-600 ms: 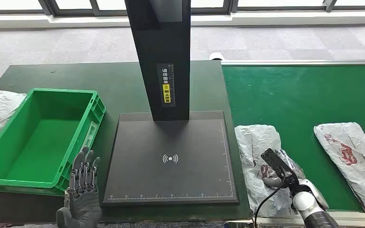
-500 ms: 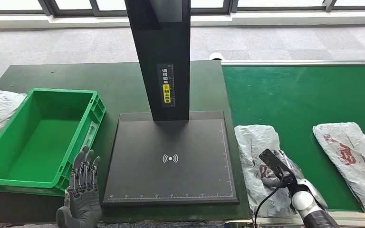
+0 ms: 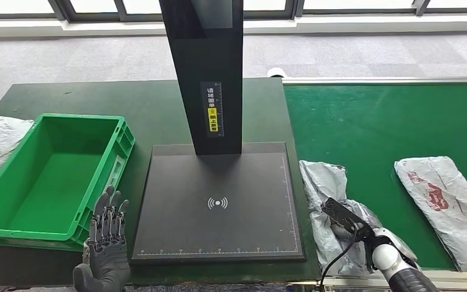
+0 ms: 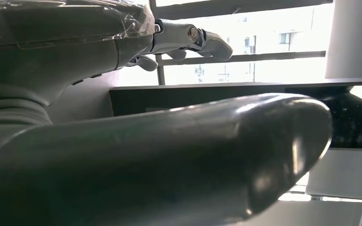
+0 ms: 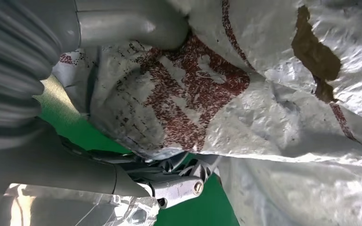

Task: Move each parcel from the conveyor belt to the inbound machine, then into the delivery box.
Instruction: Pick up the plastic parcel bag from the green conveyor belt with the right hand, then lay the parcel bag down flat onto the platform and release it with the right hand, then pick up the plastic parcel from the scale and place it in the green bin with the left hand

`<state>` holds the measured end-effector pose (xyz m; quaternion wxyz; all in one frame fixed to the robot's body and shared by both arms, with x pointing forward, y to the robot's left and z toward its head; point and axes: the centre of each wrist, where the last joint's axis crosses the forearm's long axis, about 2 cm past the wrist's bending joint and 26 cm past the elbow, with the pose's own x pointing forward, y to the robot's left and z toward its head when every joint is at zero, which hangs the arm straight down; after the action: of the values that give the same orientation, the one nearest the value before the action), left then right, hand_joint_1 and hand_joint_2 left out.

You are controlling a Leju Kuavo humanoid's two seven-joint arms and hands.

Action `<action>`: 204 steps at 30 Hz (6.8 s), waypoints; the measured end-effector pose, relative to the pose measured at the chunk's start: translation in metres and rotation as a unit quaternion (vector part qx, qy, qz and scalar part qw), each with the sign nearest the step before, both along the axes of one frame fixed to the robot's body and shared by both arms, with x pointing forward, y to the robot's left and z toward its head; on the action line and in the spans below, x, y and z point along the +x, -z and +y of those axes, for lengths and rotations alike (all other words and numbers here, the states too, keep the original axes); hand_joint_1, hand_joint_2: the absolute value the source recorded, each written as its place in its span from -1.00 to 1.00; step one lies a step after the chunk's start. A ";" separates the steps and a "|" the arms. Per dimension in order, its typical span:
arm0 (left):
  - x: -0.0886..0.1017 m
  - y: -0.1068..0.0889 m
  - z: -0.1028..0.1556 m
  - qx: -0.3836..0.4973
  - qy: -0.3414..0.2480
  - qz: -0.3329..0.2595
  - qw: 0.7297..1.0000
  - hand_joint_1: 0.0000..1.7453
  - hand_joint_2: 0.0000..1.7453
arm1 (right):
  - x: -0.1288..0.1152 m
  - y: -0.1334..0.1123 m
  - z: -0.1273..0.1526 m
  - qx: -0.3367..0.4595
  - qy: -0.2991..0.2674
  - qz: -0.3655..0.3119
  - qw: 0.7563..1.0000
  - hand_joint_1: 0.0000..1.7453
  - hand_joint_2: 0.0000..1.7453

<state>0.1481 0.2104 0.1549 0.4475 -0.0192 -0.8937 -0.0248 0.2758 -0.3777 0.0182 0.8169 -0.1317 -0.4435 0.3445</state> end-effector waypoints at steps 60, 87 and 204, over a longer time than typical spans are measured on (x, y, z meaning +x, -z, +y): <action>0.012 0.001 -0.006 -0.018 0.018 -0.024 0.999 -1.00 -1.00 | -0.063 -0.113 0.084 0.086 -0.006 -0.544 0.835 1.00 1.00; 0.018 0.000 -0.015 -0.017 -0.016 -0.025 0.999 -1.00 -1.00 | -0.018 -0.047 0.191 0.151 -0.069 -0.335 0.928 1.00 1.00; 0.129 0.002 -0.166 0.429 0.227 0.006 0.875 -1.00 1.00 | -0.079 -0.217 0.222 0.418 -0.087 -0.649 0.630 -1.00 1.00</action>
<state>0.2767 0.0439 0.1531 0.3992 -0.0279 -0.7640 -0.5061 0.1969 -0.1562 0.2347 0.2524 0.0734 -0.9647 0.0170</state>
